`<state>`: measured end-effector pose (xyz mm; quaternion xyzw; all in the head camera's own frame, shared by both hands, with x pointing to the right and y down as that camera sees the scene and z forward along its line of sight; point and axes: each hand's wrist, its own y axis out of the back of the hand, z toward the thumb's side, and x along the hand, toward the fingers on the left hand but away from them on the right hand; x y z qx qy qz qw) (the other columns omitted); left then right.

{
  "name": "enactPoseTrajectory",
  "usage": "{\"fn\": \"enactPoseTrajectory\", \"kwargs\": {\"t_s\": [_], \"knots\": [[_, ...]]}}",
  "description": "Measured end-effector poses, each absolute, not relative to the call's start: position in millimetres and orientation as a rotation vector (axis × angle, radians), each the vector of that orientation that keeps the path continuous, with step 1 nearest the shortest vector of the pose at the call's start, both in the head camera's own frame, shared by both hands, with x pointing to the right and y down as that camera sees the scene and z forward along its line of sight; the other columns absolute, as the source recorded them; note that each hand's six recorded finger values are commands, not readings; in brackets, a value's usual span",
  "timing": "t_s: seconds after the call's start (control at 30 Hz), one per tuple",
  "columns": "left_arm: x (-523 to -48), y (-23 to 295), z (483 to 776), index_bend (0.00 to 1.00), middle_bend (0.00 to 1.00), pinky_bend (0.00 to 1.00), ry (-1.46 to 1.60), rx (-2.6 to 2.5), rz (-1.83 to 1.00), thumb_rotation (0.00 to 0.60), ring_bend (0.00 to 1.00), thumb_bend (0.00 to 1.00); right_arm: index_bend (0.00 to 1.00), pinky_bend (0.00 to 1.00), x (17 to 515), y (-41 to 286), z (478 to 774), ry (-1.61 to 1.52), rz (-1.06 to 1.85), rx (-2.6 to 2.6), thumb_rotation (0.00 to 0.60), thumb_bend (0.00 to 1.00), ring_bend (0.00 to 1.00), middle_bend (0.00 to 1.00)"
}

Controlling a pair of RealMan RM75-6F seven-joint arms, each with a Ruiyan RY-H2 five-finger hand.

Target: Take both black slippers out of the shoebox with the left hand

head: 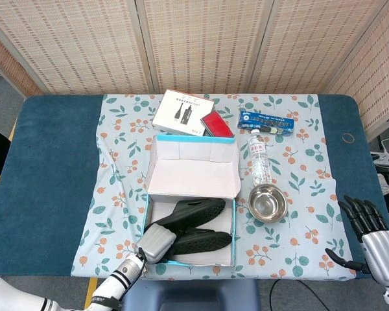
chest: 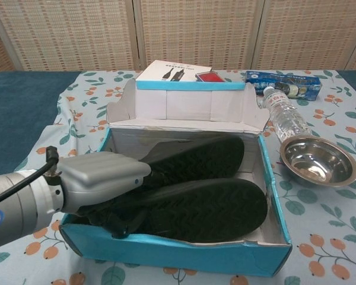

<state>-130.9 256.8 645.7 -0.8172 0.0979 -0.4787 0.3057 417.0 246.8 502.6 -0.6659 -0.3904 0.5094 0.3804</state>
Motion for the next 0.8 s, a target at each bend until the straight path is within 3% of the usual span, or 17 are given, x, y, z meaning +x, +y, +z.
{"fn": "enactPoseTrajectory", "kwargs": {"t_s": [0.8], "knots": [[-137.7, 223.4, 600.1, 0.9, 0.88, 0.73, 0.612, -2.059, -0.83, 0.6, 0.7, 0.66, 0.0, 0.0, 415.9, 248.1, 503.0, -0.991, 1.306, -1.699, 0.414, 0.13, 0.0, 0.0]]}}
